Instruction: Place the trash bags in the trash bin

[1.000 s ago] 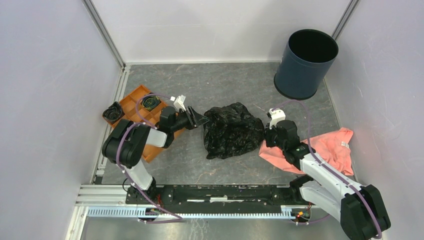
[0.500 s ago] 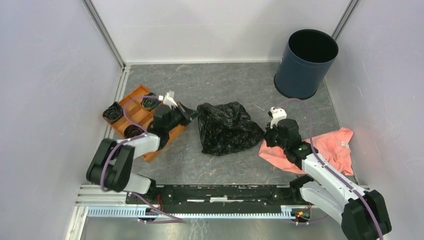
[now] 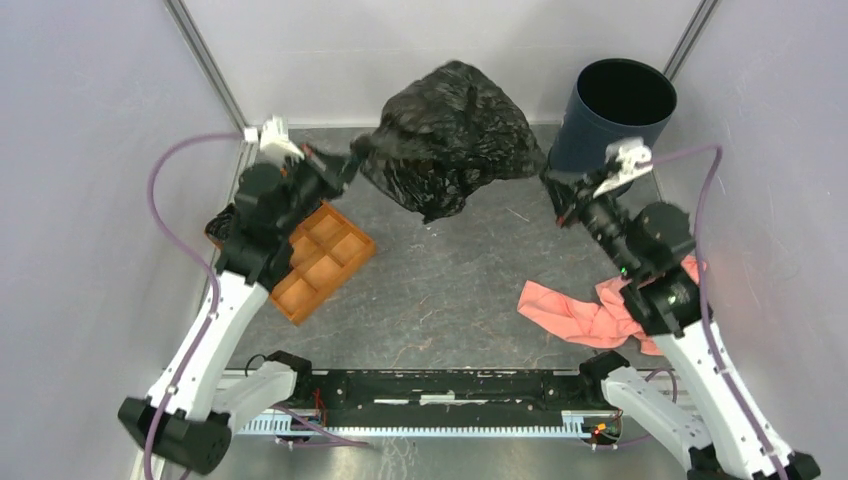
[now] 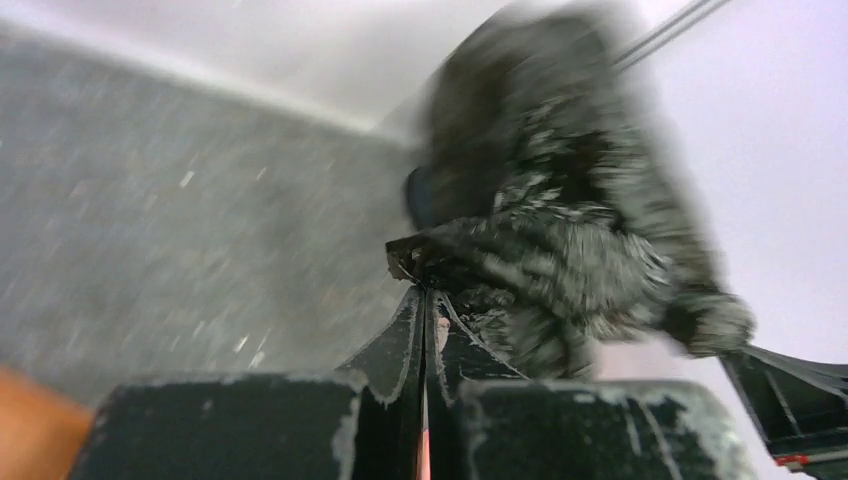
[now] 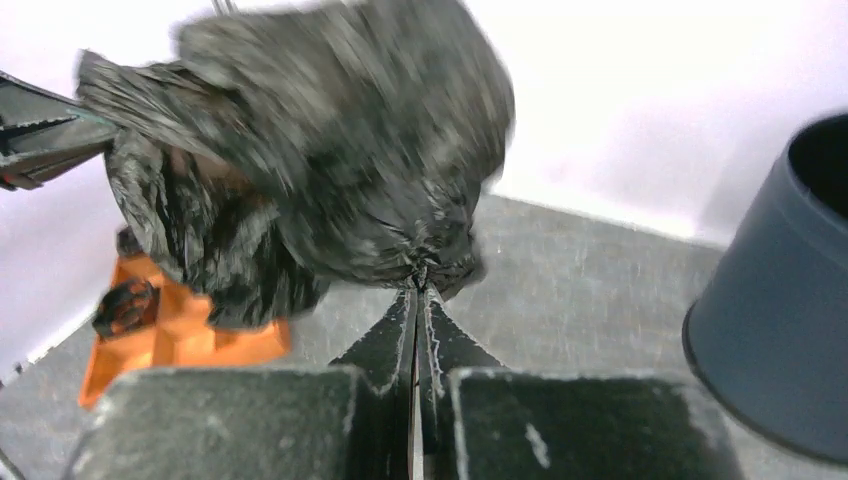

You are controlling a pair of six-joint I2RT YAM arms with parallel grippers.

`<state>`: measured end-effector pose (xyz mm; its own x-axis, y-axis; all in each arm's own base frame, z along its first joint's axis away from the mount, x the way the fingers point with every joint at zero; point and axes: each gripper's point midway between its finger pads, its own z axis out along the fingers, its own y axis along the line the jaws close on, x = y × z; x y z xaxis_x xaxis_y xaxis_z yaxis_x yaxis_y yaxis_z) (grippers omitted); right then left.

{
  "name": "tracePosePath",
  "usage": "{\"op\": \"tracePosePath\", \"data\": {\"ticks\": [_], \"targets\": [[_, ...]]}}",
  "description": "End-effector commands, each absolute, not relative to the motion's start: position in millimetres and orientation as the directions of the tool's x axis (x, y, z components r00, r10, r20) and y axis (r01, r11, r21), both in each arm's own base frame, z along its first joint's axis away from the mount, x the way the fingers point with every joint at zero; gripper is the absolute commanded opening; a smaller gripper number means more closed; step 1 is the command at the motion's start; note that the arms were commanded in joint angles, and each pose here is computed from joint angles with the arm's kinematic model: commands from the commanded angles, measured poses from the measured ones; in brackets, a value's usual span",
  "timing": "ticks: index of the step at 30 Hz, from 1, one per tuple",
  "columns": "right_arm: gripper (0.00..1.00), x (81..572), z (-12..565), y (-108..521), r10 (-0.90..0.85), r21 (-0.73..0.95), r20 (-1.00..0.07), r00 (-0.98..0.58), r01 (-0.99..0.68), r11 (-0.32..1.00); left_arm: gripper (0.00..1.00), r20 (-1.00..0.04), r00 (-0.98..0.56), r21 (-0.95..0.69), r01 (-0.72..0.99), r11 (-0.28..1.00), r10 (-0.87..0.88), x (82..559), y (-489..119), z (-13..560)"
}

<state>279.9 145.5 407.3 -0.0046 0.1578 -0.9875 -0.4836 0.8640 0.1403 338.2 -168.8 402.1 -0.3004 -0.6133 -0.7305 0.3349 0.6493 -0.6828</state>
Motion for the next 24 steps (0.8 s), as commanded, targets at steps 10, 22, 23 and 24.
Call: {"op": "tracePosePath", "data": {"ticks": [10,22,23,24], "targets": [[0.00,263,242,154,0.039,0.198,-0.949,-0.311,-0.498,0.844,0.02,-0.633,-0.621,-0.651,0.104,0.752,-0.463,279,-157,220],[0.00,248,487,140,0.196,0.118,-0.976,0.091,-0.536,0.836,0.02,-0.802,-0.238,-0.591,0.450,0.669,-0.549,255,-149,498],[0.00,254,452,145,0.182,0.143,-0.983,0.020,-0.538,0.831,0.02,-0.789,-0.298,-0.614,0.394,0.684,-0.537,265,-151,460],[0.00,255,420,152,0.170,0.168,-0.984,-0.048,-0.554,0.815,0.02,-0.770,-0.386,-0.630,0.341,0.698,-0.507,271,-155,412]]}}
